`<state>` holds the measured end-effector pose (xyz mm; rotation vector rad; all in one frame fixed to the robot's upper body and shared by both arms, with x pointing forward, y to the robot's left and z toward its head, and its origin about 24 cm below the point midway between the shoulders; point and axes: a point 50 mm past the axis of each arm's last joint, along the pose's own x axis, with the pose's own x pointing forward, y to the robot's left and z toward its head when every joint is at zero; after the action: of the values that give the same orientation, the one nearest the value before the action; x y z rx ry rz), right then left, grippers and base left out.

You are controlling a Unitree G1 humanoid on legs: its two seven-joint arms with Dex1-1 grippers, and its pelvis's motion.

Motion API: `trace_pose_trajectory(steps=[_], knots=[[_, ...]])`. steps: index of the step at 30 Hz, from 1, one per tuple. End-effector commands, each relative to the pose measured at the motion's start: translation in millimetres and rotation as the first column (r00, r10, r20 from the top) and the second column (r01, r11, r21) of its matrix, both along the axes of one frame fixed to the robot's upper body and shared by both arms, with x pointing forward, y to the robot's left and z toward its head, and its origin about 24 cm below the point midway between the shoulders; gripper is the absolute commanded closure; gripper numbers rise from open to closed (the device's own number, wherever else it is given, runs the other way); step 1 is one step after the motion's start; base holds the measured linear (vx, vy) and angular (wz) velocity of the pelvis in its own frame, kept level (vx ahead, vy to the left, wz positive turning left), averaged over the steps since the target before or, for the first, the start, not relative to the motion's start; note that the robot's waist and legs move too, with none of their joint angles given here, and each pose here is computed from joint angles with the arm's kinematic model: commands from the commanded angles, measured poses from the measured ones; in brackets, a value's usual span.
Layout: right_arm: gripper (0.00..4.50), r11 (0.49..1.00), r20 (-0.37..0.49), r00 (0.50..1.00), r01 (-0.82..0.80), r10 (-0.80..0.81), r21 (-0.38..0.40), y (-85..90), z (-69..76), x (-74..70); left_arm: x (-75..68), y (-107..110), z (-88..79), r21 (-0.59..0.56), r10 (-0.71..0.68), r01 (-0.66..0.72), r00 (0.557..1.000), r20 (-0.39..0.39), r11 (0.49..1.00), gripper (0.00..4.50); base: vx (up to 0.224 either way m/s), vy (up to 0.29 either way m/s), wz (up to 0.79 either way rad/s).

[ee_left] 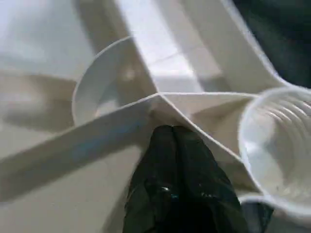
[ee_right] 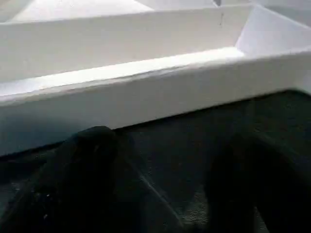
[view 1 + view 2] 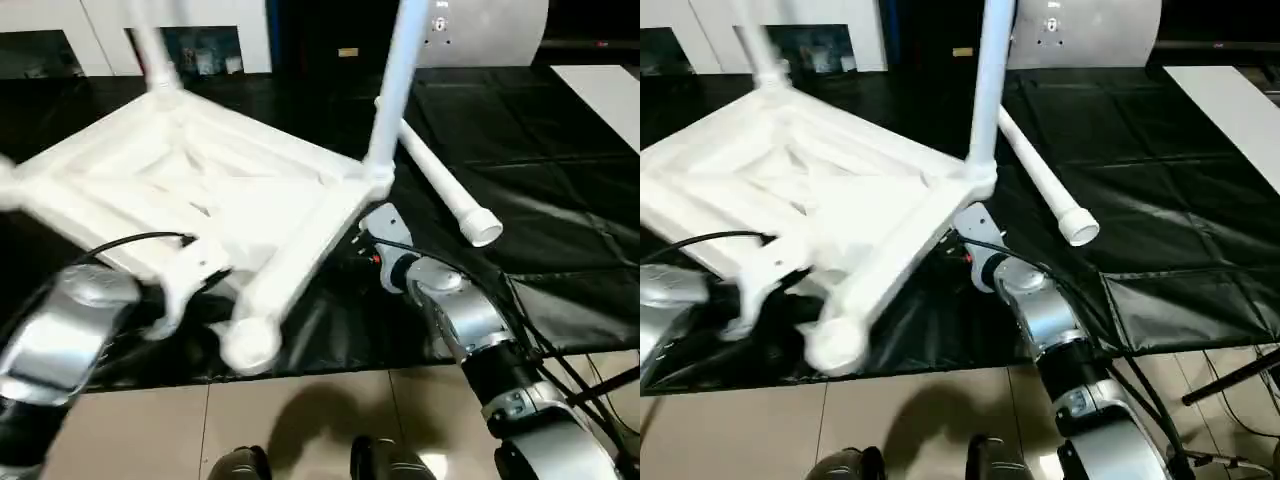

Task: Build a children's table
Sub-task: Rotate table base

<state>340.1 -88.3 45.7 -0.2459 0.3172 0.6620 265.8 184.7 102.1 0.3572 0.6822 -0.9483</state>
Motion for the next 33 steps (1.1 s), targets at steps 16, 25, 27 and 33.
trace_pose_trajectory(steps=[16, 25, 27, 33], knots=[[0.00, 0.997, 0.066, 0.996, -0.062, 0.059, 0.055, 28.1, 15.0, 7.9, 6.4, -60, -3.5, -0.133, -0.175, 0.177, 0.984, 0.026, 0.975, 4.45, 0.000, 0.000, 0.00], [0.00, 0.991, 0.169, 0.977, 0.119, -0.128, 0.060, -4.1, 32.1, 21.5, 57.4, -15, 4.7, 0.032, 0.102, -0.122, 0.927, 0.361, 0.992, 4.45, 0.000, 0.000, 0.00], [0.00, 0.983, 0.205, 0.961, 0.177, -0.185, 0.056, -17.7, 38.0, 24.3, 59.5, -9, 6.7, 0.027, 0.108, -0.128, 0.917, 0.384, 0.991, 4.45, 0.000, 0.000, 0.00], [0.00, 0.962, 0.226, 0.939, 0.227, -0.258, 0.153, -39.9, 56.0, 26.3, 59.7, -13, 16.8, -0.181, 0.164, -0.098, 0.903, 0.398, 0.979, 4.45, 0.000, 0.000, 0.00]])
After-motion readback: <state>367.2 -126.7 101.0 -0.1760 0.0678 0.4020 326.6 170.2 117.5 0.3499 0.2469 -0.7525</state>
